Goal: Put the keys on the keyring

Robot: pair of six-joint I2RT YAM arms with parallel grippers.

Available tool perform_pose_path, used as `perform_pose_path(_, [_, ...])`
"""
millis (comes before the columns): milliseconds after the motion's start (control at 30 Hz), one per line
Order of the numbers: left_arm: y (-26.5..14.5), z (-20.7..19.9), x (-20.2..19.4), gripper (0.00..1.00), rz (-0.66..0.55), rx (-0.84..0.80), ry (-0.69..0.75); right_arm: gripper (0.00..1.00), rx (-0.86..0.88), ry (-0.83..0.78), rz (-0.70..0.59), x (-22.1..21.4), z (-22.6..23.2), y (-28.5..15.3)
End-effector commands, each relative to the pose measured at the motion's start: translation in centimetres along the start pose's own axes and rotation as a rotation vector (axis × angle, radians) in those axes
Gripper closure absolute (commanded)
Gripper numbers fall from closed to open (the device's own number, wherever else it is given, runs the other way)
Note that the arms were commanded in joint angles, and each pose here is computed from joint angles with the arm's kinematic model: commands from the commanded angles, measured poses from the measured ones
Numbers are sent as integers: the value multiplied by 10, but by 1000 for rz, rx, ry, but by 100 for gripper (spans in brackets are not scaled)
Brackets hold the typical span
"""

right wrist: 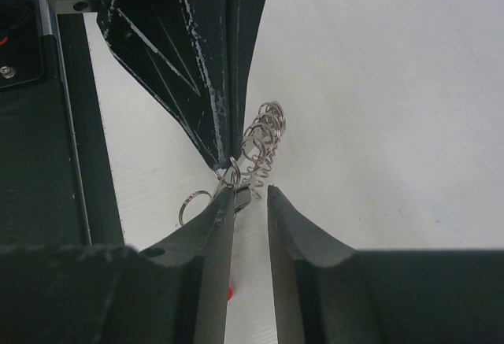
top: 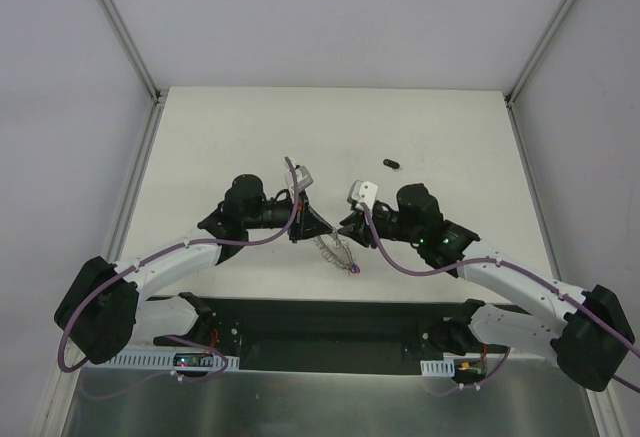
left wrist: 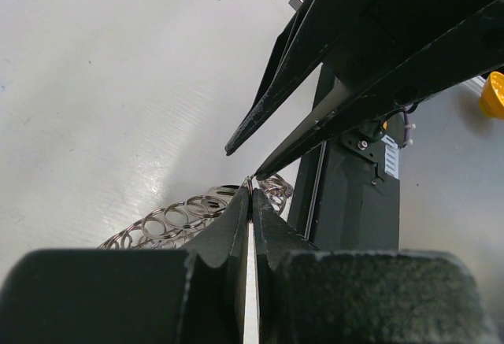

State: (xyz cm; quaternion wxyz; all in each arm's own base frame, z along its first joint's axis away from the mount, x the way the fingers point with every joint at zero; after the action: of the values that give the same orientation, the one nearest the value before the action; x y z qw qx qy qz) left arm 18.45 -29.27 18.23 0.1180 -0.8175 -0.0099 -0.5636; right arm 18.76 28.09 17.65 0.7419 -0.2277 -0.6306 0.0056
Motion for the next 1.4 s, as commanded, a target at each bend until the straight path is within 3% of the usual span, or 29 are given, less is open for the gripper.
perform_pose_path(0, [5, -14, 38, 100, -93, -74, 101, 74, 23, -2, -57, 13, 2, 2])
perform_pose_path(267, [6, -12, 40, 100, -103, -63, 99, 76, 38, 8, -40, 9, 3, 6])
perform_pose_path(467, [5, -11, 41, 100, -111, -49, 106, 95, 36, 14, -36, 7, 1, 6])
perform_pose_path(567, [4, -8, 41, 100, -119, -24, 114, 99, 42, 13, -37, 7, 1, 5])
perform_pose_path(933, [-4, 16, 50, 100, -174, 159, 135, 99, 77, -21, -20, 6, 6, 3])
perform_pose_path(1133, [5, 14, 50, 100, -179, 177, 148, 99, 94, -34, -5, 4, 8, 4])
perform_pose_path(1367, [1, 19, 59, 100, -308, 257, 141, 99, 121, -45, 21, 1, 11, 4])
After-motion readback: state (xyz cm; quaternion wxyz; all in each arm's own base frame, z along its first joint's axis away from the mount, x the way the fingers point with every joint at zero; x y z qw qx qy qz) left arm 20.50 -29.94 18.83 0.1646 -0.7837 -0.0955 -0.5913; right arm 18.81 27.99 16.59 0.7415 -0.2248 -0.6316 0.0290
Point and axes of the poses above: each gripper's point midway between its finger pads, its own y axis out along the fingers, its own z axis along the line the jaws close on, x = y × z, the point moved 1 cm from there along -y, back along the fingers, and after that the axes turned 9 degrees about y, right-handed, at the moved point
